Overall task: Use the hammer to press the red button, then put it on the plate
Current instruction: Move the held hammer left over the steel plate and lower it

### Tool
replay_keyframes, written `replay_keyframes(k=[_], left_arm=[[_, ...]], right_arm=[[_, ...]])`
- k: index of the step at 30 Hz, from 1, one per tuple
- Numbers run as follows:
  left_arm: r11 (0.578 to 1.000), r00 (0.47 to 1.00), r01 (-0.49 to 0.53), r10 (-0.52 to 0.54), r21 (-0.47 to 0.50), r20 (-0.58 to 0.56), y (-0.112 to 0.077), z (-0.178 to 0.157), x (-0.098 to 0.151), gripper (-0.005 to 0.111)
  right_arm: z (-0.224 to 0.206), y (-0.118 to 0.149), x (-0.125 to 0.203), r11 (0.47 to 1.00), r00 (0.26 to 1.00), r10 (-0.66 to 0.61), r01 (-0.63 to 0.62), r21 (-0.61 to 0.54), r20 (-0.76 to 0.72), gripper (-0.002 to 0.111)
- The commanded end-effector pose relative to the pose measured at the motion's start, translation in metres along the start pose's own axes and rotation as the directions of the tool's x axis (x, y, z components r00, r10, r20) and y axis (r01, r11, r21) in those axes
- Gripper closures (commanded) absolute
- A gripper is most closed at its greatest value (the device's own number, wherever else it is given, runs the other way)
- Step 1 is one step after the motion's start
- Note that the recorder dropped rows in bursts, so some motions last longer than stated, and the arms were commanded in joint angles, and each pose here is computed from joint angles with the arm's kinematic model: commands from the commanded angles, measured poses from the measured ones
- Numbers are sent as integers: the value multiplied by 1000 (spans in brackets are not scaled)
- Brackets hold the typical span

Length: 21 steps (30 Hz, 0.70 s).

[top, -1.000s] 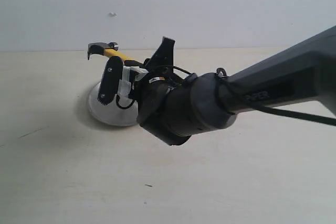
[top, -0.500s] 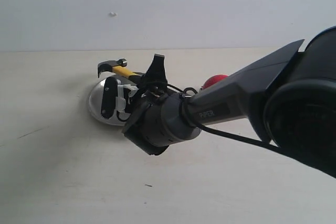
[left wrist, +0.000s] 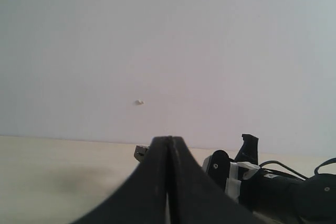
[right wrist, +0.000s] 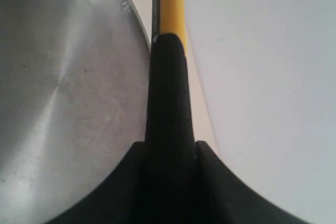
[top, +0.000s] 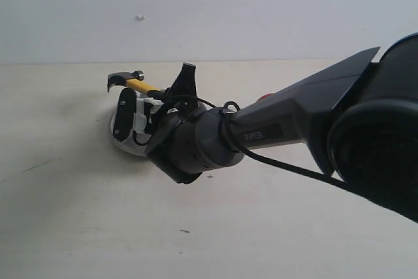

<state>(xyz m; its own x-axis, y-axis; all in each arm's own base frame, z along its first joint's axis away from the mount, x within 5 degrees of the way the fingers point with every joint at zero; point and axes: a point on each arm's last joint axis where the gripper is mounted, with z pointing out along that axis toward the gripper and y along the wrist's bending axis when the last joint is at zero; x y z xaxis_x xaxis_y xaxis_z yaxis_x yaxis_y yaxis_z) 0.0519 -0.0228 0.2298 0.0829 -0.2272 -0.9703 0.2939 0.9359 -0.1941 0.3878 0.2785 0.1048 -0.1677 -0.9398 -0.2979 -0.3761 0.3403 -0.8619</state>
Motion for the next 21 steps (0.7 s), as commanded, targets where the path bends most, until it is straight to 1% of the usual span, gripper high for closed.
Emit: replay_keyframes(k=[1,7,11,18,19,21], left_arm=[[1000,1000,10,-10,-5,-1,1,0,2,107],[1000,1000,10,-10,-5,-1,1,0,2,107],[1000,1000,10,-10,-5,-1,1,0,2,107],[1000,1000,10,-10,-5,-1,1,0,2,107],[1000,1000,10,-10,-5,-1,1,0,2,107],[1000,1000,10,-10,-5,-1,1,0,2,107]], right_arm=[[-3,-13,-6,999,1000,6,-6,41,11,108],[0,-7,-3,1000,1000,14,-14,19,-5,108],[3,2,0,1000,1000,7,-7,-6,-13,108],[4,5,1,1000,1000,9,-10,-14,-17,108],[4,5,1,1000,1000,12,-13,-18,-17,108],[4,6,1,999,1000,20,-20,-32,-17,103]])
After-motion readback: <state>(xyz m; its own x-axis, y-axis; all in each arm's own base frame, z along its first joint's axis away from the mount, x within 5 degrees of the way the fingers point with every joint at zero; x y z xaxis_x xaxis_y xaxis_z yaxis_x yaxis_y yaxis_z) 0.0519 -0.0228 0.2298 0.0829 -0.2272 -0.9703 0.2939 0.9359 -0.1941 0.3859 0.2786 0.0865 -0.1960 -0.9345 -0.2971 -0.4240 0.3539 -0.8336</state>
